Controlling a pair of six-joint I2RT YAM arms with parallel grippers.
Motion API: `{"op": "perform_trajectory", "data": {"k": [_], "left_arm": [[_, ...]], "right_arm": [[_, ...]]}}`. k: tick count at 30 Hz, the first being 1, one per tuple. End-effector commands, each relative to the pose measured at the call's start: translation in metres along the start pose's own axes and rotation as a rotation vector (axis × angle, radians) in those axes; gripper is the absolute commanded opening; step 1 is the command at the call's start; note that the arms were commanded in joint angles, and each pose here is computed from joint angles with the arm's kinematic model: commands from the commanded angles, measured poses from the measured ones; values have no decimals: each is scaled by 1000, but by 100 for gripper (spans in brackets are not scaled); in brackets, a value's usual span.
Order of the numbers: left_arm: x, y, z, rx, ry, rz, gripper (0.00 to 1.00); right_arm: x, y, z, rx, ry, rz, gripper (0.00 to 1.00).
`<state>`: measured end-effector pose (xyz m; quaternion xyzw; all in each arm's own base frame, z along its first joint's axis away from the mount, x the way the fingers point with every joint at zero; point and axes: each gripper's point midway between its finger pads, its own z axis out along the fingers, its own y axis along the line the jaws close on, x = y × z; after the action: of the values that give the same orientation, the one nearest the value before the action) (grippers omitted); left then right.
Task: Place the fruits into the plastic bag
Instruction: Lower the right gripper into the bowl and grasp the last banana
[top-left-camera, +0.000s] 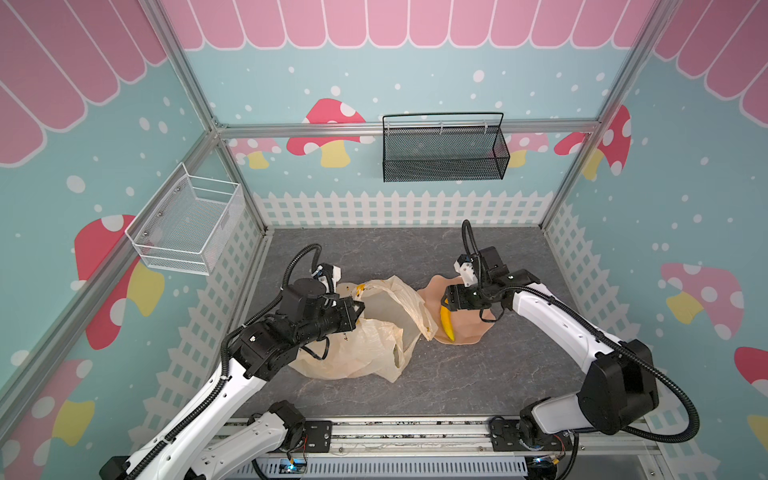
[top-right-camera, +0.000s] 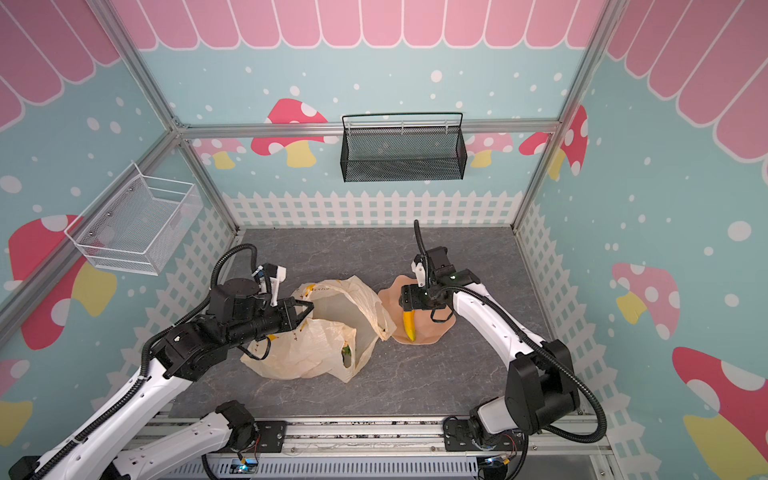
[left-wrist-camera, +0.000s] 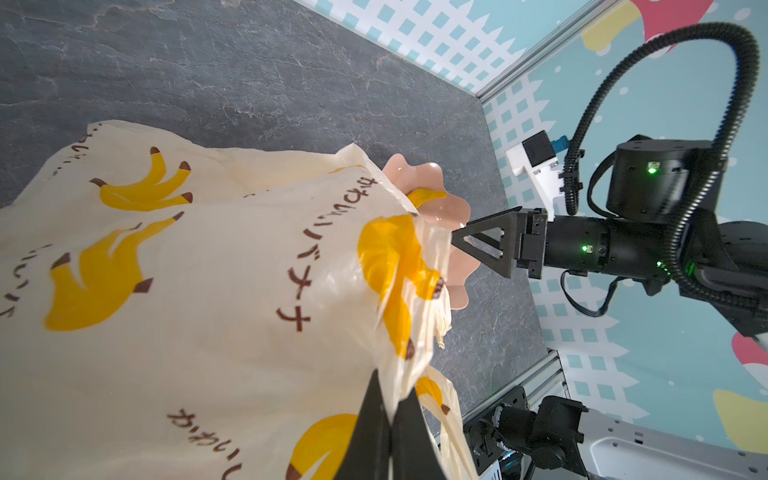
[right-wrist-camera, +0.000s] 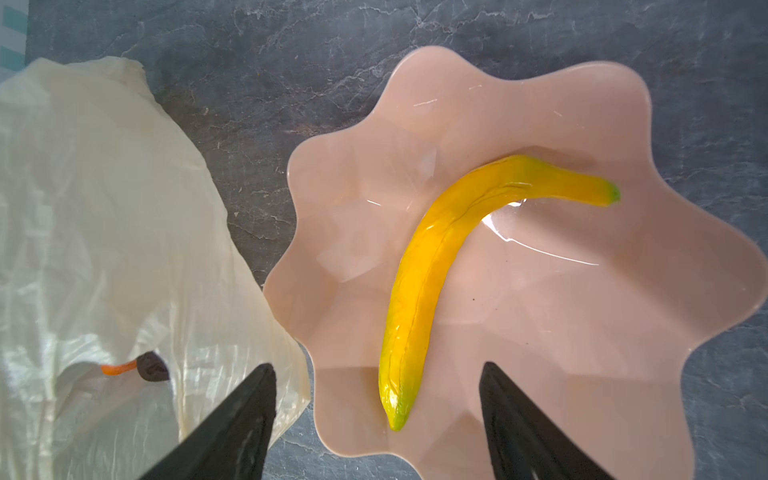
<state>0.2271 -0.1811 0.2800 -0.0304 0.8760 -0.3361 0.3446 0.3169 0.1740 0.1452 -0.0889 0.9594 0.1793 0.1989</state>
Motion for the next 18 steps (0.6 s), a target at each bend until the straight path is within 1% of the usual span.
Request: {"op": "perform_trajectory", "data": {"k": [1,5,11,18], "left_arm": [[-2,-1,-5,6,-13,4,0],[-2,0,-5,4,-16,4,0],[-3,0,-5,1,-21,1,0],[-4,1,-5,-3,-24,-2,0]], "right_arm": [[10,-10,23,24,59,26,75],[17,-20,51,49,113,34,69],[29,-34,83,87,181,29,61],[39,-42,100,108,217,26,54]]}}
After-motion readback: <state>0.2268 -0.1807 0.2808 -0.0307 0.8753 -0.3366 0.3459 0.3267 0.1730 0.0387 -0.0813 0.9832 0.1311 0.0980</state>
